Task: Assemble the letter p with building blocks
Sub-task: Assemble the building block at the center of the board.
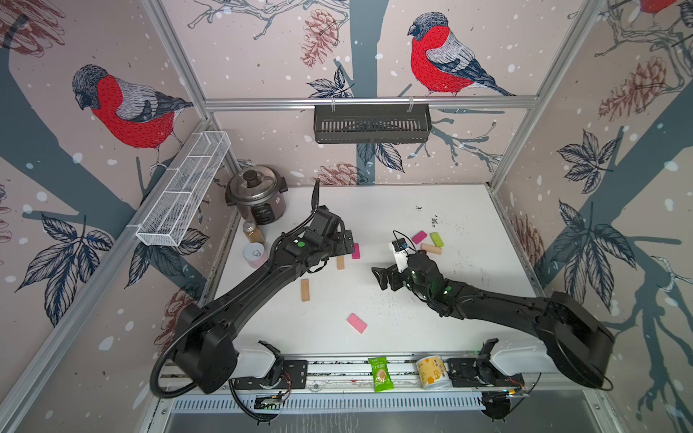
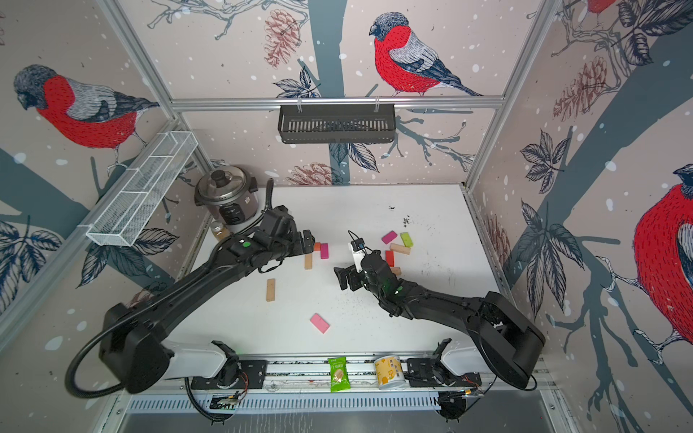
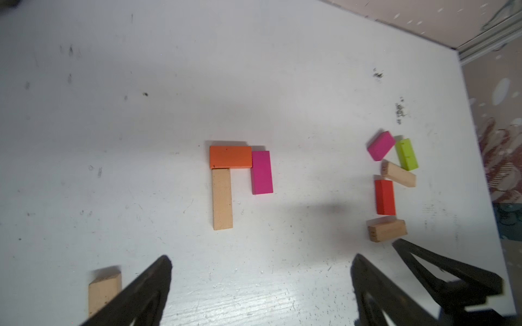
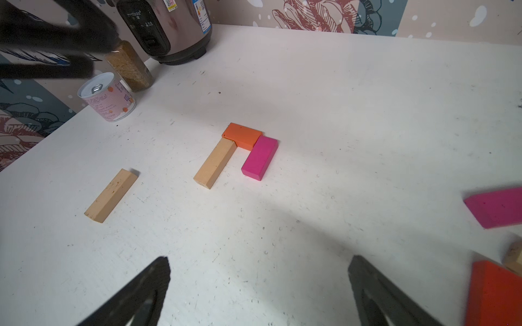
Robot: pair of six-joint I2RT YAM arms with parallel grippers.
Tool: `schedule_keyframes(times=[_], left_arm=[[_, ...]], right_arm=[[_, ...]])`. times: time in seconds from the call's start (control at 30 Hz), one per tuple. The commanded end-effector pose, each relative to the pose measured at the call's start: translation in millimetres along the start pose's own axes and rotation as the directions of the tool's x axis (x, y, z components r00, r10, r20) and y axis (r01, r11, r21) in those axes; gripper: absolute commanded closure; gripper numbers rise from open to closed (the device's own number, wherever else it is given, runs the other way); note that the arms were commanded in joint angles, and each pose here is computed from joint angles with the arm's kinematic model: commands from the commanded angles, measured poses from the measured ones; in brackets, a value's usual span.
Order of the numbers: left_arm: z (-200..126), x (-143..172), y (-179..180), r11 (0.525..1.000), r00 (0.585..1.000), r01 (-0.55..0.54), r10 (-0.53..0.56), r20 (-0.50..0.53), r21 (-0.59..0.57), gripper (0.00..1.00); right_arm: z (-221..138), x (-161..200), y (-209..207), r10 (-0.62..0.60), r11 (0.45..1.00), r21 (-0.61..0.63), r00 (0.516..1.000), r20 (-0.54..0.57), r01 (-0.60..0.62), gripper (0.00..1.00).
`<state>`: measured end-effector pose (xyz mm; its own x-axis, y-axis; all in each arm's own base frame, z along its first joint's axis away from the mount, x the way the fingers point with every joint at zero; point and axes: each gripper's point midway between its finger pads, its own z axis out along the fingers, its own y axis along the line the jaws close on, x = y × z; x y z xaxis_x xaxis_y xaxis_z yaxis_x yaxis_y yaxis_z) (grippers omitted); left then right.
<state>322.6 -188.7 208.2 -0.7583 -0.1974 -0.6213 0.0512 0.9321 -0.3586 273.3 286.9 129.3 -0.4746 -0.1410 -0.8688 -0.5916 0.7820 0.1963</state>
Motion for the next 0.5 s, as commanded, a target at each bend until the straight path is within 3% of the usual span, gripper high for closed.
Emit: schedule_keyframes(times=[0.0, 0.13, 0.2, 0.33, 0.47], left_arm=[[-34.5, -10.2, -0.8, 0.996, 0.993, -0.069, 0.063, 0.1, 0.052, 0.03], [-80.6, -20.2, 8.8, 0.992, 0.972, -0.095, 0.076, 0.22, 0.078, 0.03], [-93.7, -18.5, 15.2, 0.991, 0.97, -0.111, 0.091, 0.226, 0.081, 0.03], [-87.4, 3.2, 41.5, 0.992, 0.984, -0.096, 0.083, 0.157, 0.08, 0.03], [-71.0, 17.0, 60.9, 0.991, 0.995, -0.05, 0.039, 0.089, 0.127, 0.03]], right_arm=[[-2.6, 0.0, -1.7, 0.022, 1.0, 0.013, 1.0, -0.01, -0.022, 0.0], [-2.0, 10.9, -3.3, 0.03, 0.998, 0.054, 0.997, -0.066, -0.026, 0.0], [0.7, 17.8, 0.9, 0.027, 0.998, 0.061, 0.993, -0.115, -0.02, 0.0], [2.0, 25.5, 31.8, -0.034, 0.999, 0.033, 0.981, -0.192, 0.041, 0.0], [2.3, 55.5, 72.0, -0.108, 0.994, -0.027, 0.953, -0.282, 0.104, 0.01]])
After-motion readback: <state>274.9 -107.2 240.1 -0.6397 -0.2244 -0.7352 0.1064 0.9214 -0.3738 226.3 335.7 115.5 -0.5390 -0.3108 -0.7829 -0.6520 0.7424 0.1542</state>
